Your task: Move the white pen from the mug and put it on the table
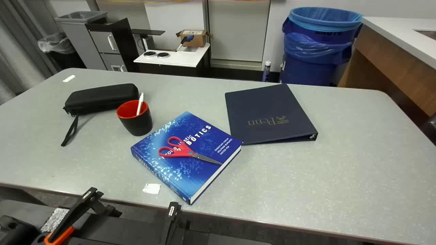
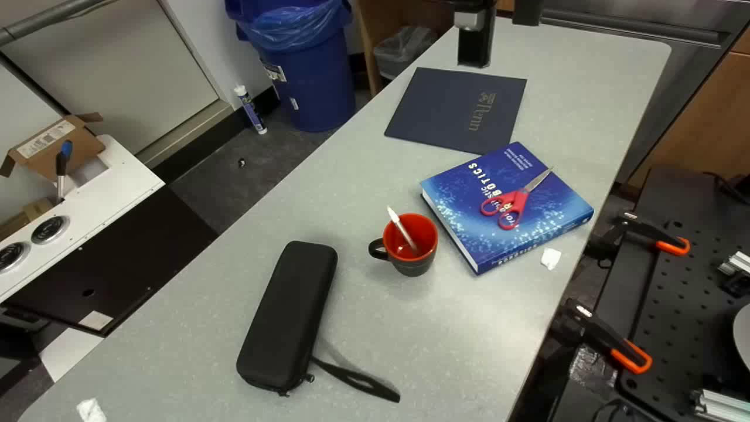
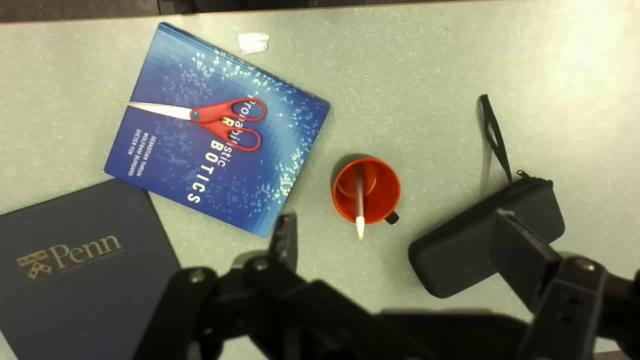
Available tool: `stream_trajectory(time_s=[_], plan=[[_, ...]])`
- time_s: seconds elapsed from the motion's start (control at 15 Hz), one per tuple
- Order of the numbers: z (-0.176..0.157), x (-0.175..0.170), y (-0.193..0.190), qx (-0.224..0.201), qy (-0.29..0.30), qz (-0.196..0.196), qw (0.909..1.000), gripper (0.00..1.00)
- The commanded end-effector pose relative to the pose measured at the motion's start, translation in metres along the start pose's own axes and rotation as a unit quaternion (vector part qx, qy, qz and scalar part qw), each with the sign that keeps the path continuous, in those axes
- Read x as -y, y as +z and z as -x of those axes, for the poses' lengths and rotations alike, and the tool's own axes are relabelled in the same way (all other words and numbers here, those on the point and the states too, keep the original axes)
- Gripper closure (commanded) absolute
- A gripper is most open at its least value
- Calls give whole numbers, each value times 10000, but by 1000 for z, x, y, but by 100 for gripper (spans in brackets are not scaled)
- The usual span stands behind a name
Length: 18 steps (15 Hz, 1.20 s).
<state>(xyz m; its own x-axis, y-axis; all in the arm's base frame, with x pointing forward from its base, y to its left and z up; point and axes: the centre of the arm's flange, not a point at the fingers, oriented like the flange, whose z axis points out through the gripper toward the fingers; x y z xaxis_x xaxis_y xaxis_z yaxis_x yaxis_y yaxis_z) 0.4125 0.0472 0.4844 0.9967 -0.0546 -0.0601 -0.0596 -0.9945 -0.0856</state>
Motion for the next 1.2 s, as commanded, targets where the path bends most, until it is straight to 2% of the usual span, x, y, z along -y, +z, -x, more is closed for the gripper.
stream_trajectory(time_s=[0.0,0.4,0.73,1.13], plan=[[0,0,0,3,0,0,10000,0],[-1,1,3,-46,4,29,10000,0],[-11,12,43,-298,36,297,9991,0],[-27,10,83,-562,442,667,9952,0]])
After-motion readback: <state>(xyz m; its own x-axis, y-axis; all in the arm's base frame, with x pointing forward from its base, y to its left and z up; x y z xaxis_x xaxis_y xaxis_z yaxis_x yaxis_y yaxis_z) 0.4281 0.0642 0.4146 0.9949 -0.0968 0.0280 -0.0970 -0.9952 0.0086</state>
